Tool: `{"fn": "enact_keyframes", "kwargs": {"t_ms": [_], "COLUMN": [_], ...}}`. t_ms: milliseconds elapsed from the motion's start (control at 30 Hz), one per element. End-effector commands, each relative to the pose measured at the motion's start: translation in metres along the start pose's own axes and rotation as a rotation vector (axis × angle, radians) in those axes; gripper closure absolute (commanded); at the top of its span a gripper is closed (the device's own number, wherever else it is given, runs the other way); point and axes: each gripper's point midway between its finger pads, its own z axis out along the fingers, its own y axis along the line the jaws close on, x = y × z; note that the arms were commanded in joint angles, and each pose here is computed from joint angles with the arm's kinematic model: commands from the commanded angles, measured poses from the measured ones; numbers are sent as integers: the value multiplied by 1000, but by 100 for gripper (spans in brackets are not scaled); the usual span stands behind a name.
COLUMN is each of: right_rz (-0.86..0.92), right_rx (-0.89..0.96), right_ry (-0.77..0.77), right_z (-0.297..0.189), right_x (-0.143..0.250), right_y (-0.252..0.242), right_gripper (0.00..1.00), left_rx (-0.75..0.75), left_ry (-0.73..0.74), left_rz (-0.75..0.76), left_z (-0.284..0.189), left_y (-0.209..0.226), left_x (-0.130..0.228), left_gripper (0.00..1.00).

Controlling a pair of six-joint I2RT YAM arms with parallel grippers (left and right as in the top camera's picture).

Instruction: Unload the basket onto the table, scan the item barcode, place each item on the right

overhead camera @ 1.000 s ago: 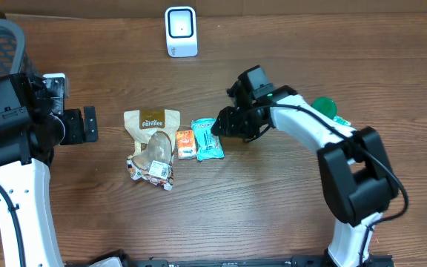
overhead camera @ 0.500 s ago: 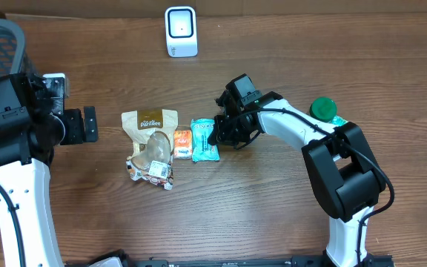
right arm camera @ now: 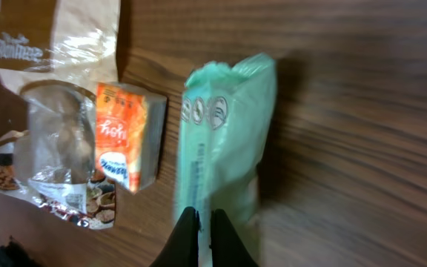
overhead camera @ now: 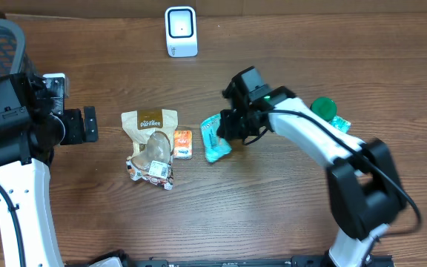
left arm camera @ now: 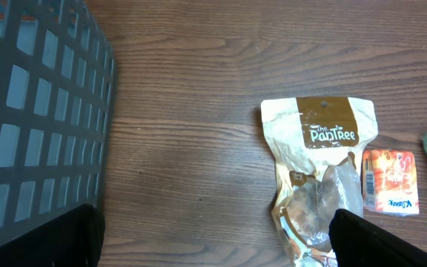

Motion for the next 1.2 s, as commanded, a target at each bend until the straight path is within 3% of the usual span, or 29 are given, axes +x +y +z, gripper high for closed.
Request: {"fn": "enact_keyframes", "kwargs": {"t_ms": [0, 133, 233, 367, 467, 867, 1167], "right_rz": [-43, -41, -42, -125, -206, -159, -134], "right_rx": [150, 360, 394, 373, 327, -49, -113], "right_ry": [-193, -226, -195, -139, -80, 145, 231], "right_z": [-62, -86, -82, -64, -42, 11, 38], "right_x": [-30, -26, -19, -18, -16, 6, 22], "right_y": [-2, -26, -32, -33, -31, -37, -35], "right_gripper": [96, 96, 96, 65, 50, 50, 50], "left_rx": [-6, -6, -6, -6, -6, -6, -6], "left_ry": [-12, -12, -12, -12, -12, -12, -12], "left_rz": [-13, -13, -13, -13, -13, -13, -13], "left_z": [-3, -3, -3, -3, -3, -3, -3], "left_y": [1, 1, 1, 1, 1, 1, 1], "left_x": [-4, -4, -4, -4, -4, -4, -4], "left_gripper": [0, 0, 1, 0, 0, 0, 0]}}
